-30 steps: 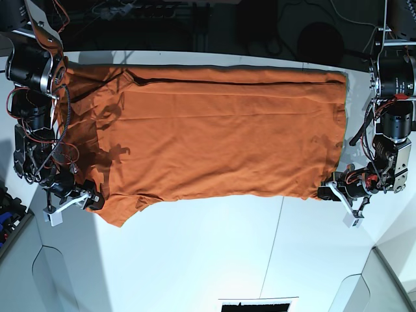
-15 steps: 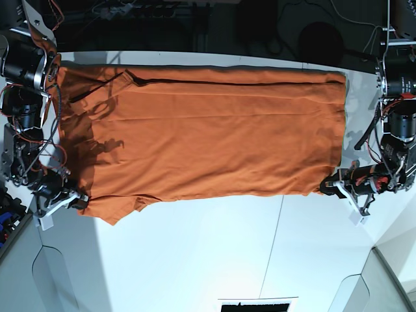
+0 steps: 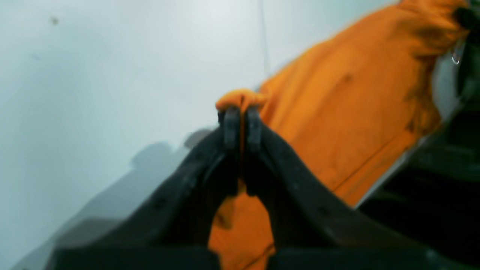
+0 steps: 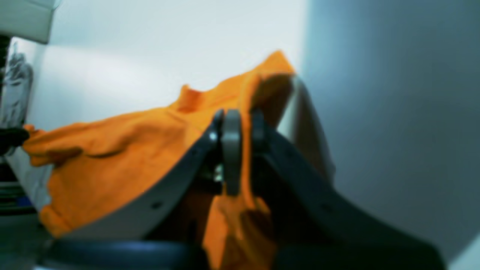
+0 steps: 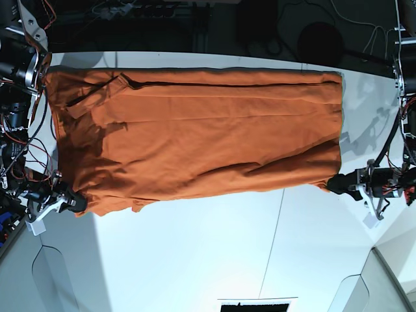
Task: Layout the t-shirt on the table in an organized manner, then fold the t-shirt properly
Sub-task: 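Grasp the hem edge with both grippers and fold it toward the collar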
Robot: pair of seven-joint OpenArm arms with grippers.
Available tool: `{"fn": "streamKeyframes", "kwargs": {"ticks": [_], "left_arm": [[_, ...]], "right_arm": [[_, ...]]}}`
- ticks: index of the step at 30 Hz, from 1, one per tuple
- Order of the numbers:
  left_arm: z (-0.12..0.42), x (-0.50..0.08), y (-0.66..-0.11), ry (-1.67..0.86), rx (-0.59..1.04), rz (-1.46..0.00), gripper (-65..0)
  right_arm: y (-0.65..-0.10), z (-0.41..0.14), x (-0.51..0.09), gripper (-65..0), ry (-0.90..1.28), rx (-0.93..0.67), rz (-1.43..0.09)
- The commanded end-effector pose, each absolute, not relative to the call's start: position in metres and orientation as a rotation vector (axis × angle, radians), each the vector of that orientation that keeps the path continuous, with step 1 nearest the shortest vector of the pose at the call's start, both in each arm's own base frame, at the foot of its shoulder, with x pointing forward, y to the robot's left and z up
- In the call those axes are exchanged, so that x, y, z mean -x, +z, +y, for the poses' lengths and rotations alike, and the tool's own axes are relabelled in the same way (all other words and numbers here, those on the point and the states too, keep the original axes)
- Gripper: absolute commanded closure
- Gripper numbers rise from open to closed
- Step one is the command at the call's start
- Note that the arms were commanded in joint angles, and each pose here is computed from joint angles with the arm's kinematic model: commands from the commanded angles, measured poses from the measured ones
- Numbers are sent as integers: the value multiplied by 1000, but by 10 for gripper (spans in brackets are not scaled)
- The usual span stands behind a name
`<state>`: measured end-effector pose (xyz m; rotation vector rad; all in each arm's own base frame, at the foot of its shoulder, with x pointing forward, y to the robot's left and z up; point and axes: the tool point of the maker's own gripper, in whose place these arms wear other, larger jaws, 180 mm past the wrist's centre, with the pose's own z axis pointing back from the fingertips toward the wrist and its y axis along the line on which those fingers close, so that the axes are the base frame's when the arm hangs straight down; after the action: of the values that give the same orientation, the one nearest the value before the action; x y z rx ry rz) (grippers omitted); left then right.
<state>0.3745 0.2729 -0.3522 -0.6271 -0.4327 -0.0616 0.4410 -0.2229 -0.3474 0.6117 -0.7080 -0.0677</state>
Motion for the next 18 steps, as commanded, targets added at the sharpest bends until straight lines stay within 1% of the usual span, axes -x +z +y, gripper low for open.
{"fn": "streamKeyframes", "kwargs": {"ticks": [1, 6, 11, 18], "left_arm": [[280, -387, -325, -81, 640, -499, 0], [283, -374, -312, -93, 696, -487, 0], [275, -356, -318, -124, 722, -462, 0], [274, -336, -319, -205, 675, -441, 0]], "right_arm": [[-317, -232, -454, 0, -48, -617, -797], [-325, -231, -430, 0, 5, -591, -780], [-341, -228, -404, 0, 38, -562, -752], [-356, -229, -369, 0, 87, -516, -723]]}}
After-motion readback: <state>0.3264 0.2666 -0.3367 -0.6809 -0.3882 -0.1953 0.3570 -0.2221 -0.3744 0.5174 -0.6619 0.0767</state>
